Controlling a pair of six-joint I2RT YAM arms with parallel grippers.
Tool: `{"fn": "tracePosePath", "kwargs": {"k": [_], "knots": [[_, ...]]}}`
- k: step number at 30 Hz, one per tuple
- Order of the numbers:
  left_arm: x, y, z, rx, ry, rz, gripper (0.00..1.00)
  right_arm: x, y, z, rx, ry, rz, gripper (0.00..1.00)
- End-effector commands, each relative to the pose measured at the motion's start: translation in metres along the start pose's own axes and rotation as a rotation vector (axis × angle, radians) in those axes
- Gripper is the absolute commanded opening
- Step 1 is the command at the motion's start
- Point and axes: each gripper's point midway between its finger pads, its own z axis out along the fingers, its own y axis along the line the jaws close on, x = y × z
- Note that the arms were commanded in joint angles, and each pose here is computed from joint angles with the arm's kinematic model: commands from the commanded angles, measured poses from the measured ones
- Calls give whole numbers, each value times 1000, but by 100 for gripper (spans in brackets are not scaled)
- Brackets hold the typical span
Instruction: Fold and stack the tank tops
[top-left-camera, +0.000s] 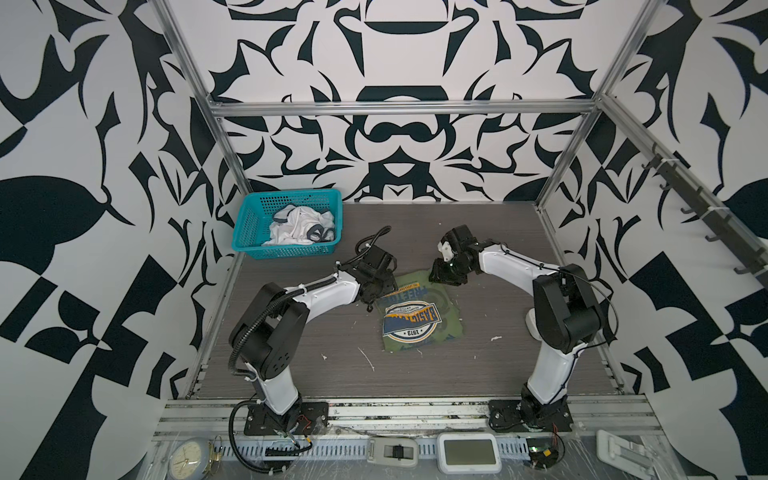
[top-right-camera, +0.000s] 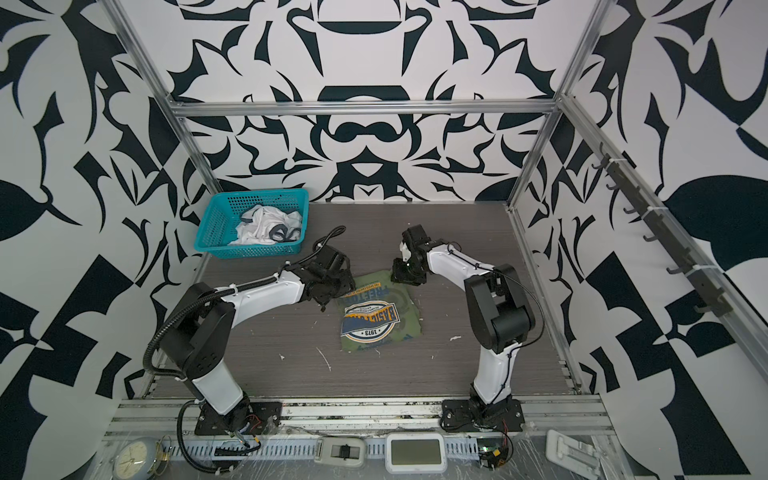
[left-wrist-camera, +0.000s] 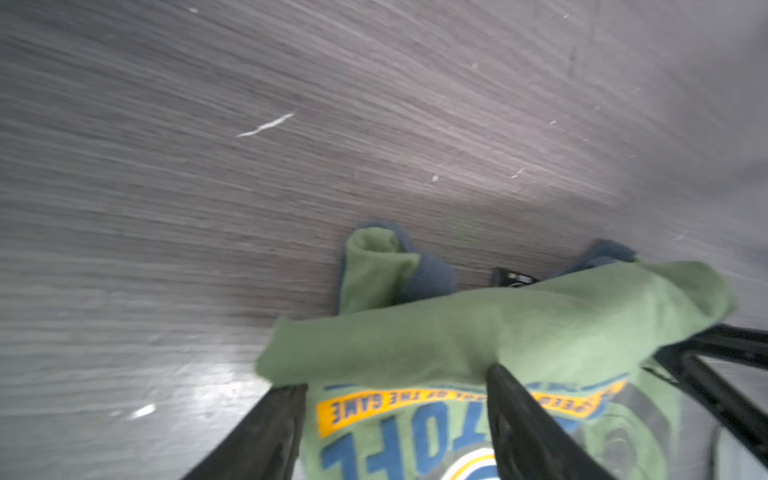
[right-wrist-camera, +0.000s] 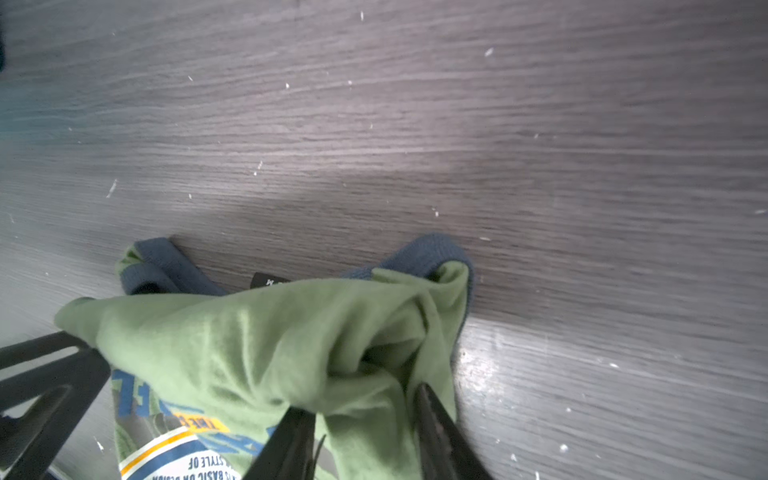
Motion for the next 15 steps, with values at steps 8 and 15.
{"fn": "tracePosePath", "kwargs": {"k": [8,15], "knots": [[2,22,-7,-30,3,-11,70,-15,2,-11,35,-56,-25,22],[2,12,10,-2,35,-3,60,-14,6,-18,29,-72,-33,4]]}}
